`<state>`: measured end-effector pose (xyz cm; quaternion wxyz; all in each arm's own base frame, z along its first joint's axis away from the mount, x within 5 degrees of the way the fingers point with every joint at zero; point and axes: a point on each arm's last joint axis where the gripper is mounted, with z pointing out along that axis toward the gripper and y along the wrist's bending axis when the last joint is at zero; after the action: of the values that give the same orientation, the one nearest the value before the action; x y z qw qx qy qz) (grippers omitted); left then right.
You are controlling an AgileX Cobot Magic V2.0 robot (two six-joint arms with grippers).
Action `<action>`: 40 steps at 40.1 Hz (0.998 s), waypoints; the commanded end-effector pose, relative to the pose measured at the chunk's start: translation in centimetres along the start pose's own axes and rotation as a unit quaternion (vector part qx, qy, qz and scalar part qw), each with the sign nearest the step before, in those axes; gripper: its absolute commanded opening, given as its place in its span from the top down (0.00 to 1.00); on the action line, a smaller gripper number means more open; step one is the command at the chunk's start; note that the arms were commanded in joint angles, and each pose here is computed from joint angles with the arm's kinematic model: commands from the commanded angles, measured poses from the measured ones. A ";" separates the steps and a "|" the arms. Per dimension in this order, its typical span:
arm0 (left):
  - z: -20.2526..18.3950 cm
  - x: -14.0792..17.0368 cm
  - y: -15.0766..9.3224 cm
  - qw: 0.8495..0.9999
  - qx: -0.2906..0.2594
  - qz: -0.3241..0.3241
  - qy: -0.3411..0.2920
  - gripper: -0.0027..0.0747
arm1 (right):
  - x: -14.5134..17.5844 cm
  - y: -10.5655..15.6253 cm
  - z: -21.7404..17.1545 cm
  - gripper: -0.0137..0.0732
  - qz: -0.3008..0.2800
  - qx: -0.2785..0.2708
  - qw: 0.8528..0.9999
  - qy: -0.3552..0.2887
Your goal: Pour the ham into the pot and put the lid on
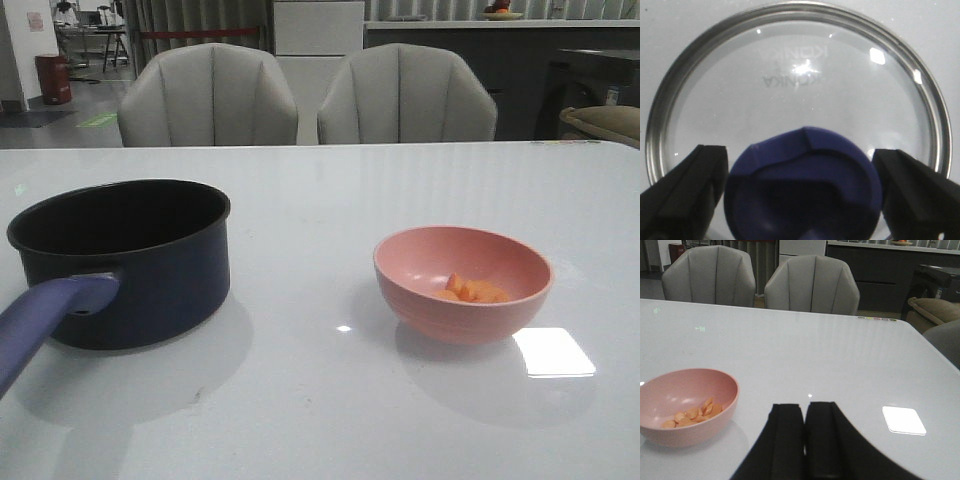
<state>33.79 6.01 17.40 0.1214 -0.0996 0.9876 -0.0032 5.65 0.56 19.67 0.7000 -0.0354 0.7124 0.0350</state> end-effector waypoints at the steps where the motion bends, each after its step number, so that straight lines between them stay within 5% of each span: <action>1: -1.6 -0.8 0.0 1.000 -0.005 0.008 -0.029 0.16 | -1.1 0.0 -0.2 0.67 -0.008 0.002 0.998 -0.057; 24: -11.4 0.6 -1.6 0.983 0.035 -0.001 -0.180 0.16 | -1.1 0.0 -0.2 0.67 -0.008 0.002 0.998 -0.057; 33: -16.3 4.1 -4.3 0.960 0.059 0.053 -0.267 0.16 | -1.1 0.0 -0.2 0.67 -0.008 0.002 0.998 -0.057; 40: -20.0 8.3 -5.5 0.924 0.091 0.086 -0.360 0.16 | -1.1 0.0 -0.2 0.67 -0.008 0.002 0.998 -0.057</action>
<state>24.20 -0.62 32.05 0.3848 -0.0137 0.9222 -0.0363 5.65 0.56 19.67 0.7000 -0.0354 0.7124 0.0350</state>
